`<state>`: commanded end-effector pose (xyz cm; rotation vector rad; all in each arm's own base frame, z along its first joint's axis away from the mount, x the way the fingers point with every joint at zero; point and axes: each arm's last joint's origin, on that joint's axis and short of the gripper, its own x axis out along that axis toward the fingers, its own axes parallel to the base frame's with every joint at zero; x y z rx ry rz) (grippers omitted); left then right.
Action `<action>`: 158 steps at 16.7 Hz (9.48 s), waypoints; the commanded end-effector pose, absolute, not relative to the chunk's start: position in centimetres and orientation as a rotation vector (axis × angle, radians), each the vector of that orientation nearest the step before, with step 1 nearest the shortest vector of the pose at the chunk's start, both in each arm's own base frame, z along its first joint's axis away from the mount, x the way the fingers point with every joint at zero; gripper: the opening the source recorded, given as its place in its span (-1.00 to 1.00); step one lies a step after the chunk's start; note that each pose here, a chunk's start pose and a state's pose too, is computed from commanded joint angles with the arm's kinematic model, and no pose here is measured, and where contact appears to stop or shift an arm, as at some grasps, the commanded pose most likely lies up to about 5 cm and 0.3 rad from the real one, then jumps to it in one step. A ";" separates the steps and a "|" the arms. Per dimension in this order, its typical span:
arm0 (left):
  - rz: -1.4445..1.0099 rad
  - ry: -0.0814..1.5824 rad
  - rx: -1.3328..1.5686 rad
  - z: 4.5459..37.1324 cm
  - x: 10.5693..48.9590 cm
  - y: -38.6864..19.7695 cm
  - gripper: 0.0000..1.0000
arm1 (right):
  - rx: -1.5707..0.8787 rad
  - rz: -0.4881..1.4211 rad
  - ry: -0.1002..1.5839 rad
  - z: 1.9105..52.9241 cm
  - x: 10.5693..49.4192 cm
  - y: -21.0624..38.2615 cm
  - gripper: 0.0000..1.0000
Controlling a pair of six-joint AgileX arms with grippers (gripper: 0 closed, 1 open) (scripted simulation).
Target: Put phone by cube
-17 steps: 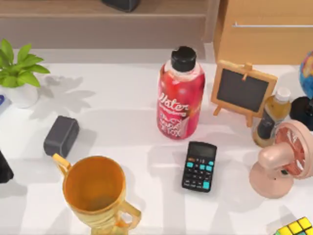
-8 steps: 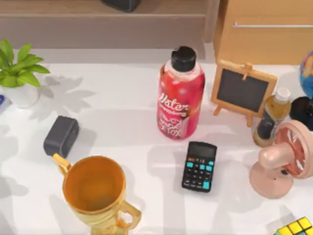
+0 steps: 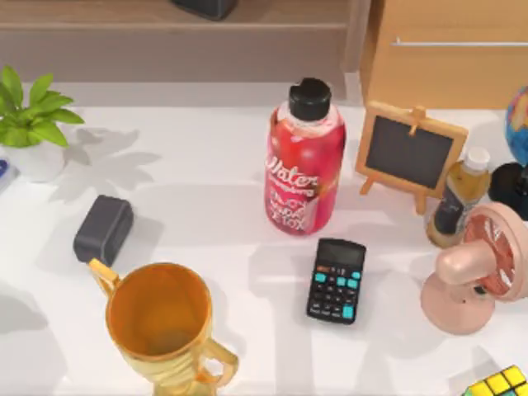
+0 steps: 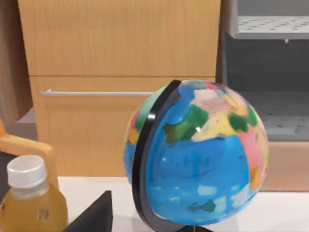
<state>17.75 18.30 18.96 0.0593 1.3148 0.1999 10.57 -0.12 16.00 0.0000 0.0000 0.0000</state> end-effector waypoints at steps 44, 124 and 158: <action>0.013 1.542 -0.006 10.6 17.2 22.0 -1.00 | 0.000 0.000 0.000 16.0 10.6 -0.1 1.00; -0.140 1.512 -0.094 21.3 13.8 -36.4 -1.00 | 0.000 0.000 0.000 16.0 10.6 -0.1 1.00; -0.024 1.556 0.009 12.5 14.1 -35.9 -1.00 | 0.000 0.000 0.000 16.0 10.6 -0.1 1.00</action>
